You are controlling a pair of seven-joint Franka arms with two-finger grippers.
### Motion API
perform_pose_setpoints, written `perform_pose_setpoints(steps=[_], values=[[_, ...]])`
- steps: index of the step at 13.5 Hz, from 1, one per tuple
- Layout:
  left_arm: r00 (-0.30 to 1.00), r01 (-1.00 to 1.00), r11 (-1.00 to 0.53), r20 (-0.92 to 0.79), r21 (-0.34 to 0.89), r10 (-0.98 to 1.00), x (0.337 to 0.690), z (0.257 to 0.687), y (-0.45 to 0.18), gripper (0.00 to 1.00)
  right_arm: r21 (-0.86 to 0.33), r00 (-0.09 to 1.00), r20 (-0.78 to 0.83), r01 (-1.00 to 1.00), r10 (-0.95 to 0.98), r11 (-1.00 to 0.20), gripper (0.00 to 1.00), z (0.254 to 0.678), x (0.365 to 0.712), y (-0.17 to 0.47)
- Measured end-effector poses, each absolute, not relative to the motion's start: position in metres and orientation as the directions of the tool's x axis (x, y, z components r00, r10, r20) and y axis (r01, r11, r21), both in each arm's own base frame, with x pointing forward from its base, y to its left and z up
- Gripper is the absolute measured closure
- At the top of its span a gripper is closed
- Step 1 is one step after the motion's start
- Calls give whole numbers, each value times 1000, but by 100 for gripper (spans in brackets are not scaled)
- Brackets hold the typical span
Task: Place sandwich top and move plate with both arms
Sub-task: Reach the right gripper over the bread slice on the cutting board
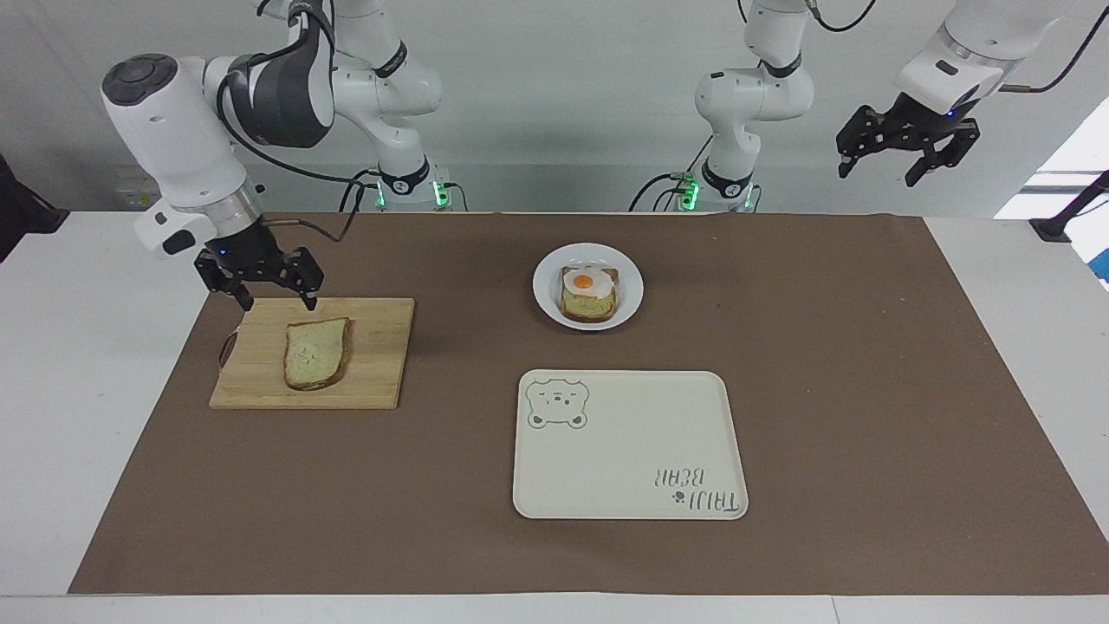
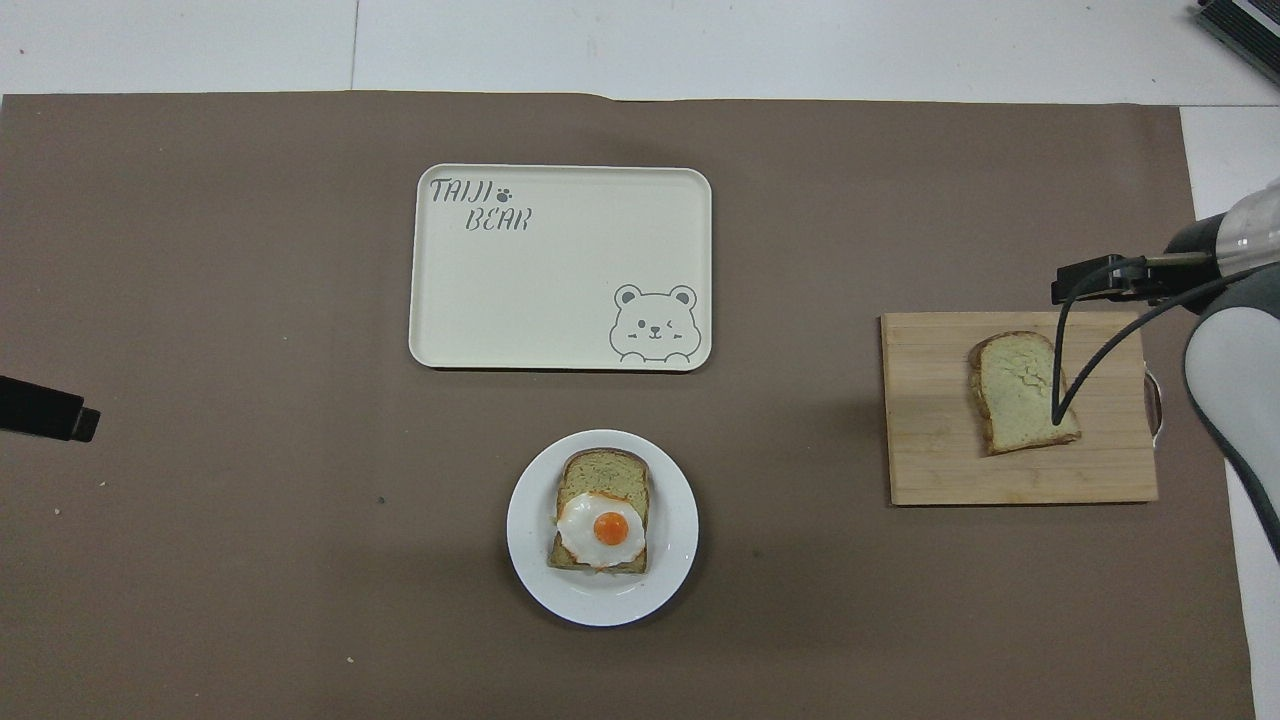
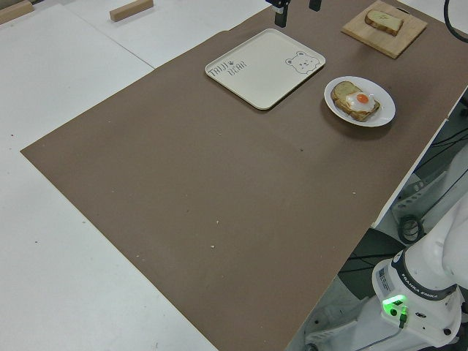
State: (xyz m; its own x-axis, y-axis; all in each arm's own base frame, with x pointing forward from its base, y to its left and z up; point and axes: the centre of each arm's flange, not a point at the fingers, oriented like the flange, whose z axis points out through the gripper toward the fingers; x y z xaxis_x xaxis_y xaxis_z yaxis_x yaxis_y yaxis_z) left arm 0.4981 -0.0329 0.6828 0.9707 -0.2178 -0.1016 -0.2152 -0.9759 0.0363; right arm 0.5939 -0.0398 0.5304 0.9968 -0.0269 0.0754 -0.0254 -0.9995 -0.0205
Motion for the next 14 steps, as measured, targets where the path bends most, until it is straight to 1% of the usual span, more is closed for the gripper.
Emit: perform_pose_setpoints(steps=[5,7,10,14], values=[[971,-215,-976,-101,38,-218,498,683,-33,0,-11,994,98,-41,-42,-999,0,471,612,-48],[971,-215,-976,-103,39,-218,498,683,-33,0,-9,995,83,-50,-51,-999,0,457,614,-54],[971,-214,-976,-104,39,-217,498,682,-32,0,-36,995,35,-95,-96,-995,0,425,613,-87],[972,-209,-977,-103,39,-212,498,683,-30,0,-102,998,1,-58,-58,-993,0,376,600,-134]])
